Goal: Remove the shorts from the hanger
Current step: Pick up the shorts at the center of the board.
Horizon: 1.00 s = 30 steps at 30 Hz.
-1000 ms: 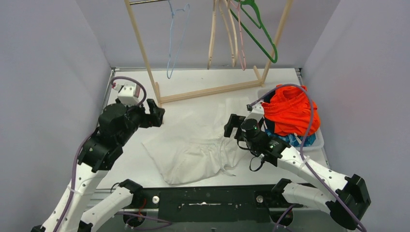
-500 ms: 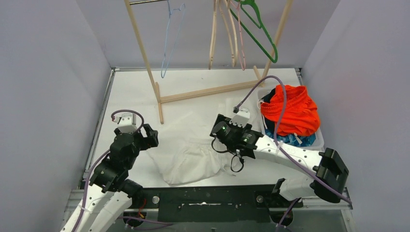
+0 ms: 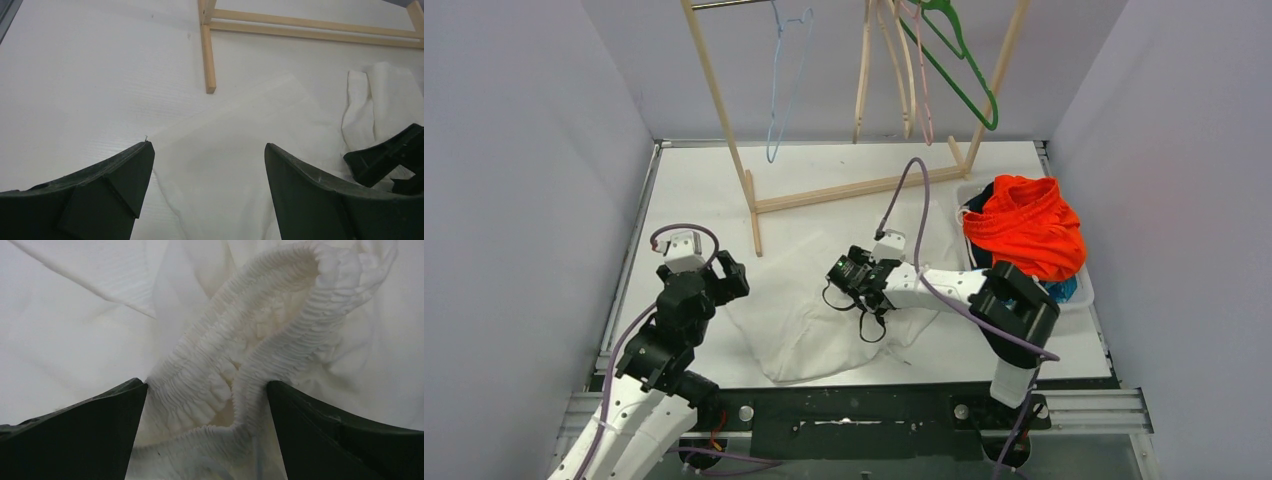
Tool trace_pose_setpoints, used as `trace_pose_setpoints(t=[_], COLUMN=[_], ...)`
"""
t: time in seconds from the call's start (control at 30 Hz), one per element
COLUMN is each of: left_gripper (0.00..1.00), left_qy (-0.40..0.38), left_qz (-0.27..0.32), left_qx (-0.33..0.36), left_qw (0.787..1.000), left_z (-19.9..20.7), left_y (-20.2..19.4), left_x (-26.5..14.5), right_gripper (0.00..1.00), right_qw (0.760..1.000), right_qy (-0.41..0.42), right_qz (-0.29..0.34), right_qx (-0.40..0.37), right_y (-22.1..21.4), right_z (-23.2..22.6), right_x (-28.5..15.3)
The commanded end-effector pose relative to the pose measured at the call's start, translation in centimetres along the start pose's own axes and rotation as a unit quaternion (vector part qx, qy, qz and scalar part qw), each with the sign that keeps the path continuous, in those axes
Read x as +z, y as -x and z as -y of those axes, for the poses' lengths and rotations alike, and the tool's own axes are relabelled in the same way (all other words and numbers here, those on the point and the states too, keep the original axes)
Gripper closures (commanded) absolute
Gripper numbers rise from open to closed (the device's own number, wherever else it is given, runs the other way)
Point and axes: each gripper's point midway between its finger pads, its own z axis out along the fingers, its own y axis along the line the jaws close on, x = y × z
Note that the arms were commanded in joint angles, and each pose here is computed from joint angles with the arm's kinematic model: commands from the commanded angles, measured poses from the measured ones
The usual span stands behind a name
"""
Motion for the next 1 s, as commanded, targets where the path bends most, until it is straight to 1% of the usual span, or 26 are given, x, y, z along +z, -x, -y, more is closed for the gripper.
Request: trace_pose_setpoints(t=[0.0, 0.07, 0.1, 0.17, 0.23, 0.3, 0.37, 0.4, 0.47, 0.53, 0.63, 0.67, 0.77, 0.83, 0.93, 0.97], left_gripper=[0.18, 0.18, 0.18, 0.18, 0.18, 0.18, 0.18, 0.18, 0.18, 0.19, 0.18, 0.18, 0.18, 0.19, 0.18, 0.18], left_qy=[-0.017, -0.018, -0.021, -0.026, -0.030, -0.031, -0.031, -0.031, -0.030, -0.030, -0.031, -0.032, -0.034, -0.035, -0.036, -0.037], left_qz=[0.035, 0.035, 0.034, 0.030, 0.028, 0.028, 0.027, 0.028, 0.028, 0.029, 0.030, 0.030, 0.029, 0.029, 0.029, 0.030], left_qx=[-0.011, -0.011, -0.010, -0.008, -0.006, -0.005, -0.004, -0.005, -0.005, -0.005, -0.006, -0.005, -0.005, -0.005, -0.005, -0.005], left_qw=[0.999, 0.999, 0.999, 0.999, 0.999, 0.999, 0.999, 0.999, 0.999, 0.999, 0.999, 0.999, 0.999, 0.999, 0.999, 0.999], left_z=[0.9, 0.9, 1.0, 1.2, 1.4, 1.4, 1.4, 1.4, 1.3, 1.3, 1.3, 1.3, 1.4, 1.4, 1.4, 1.4], left_y=[2.2, 2.1, 2.1, 2.0, 1.9, 1.9, 1.9, 2.0, 2.0, 2.0, 2.0, 2.0, 2.0, 2.0, 2.0, 2.0], left_x=[0.0, 0.0, 0.0, 0.1, 0.2, 0.2, 0.2, 0.2, 0.2, 0.2, 0.2, 0.2, 0.2, 0.2, 0.2, 0.2], right_gripper=[0.02, 0.00, 0.05, 0.23, 0.38, 0.56, 0.76, 0.80, 0.81, 0.81, 0.82, 0.84, 0.84, 0.83, 0.82, 0.81], right_qw=[0.999, 0.998, 0.997, 0.995, 0.995, 0.995, 0.997, 0.997, 0.996, 0.990, 0.973, 0.966, 0.937, 0.922, 0.912, 0.913], right_qy=[-0.036, -0.043, -0.048, -0.060, -0.060, -0.043, -0.009, 0.011, 0.053, 0.103, 0.185, 0.217, 0.311, 0.344, 0.358, 0.352], right_qz=[-0.027, -0.039, -0.044, -0.041, -0.028, -0.012, 0.009, 0.018, 0.039, 0.072, 0.119, 0.125, 0.152, 0.175, 0.198, 0.200], right_qx=[-0.008, -0.036, -0.050, -0.069, -0.079, -0.086, -0.082, -0.077, -0.067, -0.068, -0.064, -0.057, -0.045, -0.036, -0.045, -0.054], right_y=[-2.5, -4.1, -4.6, -4.8, -4.3, -3.6, -2.2, -1.5, 0.2, 1.9, 4.7, 5.5, 8.0, 10.2, 11.7, 11.7], right_z=[0.5, 0.9, 1.1, 1.5, 1.6, 1.3, 0.5, -0.1, -1.1, -2.2, -3.3, -3.5, -3.7, -2.7, -0.7, 0.0], right_x=[3.3, 4.1, 4.4, 4.6, 4.2, 3.3, 1.8, 1.0, -1.2, -4.0, -8.6, -9.8, -13.9, -16.4, -18.1, -17.8])
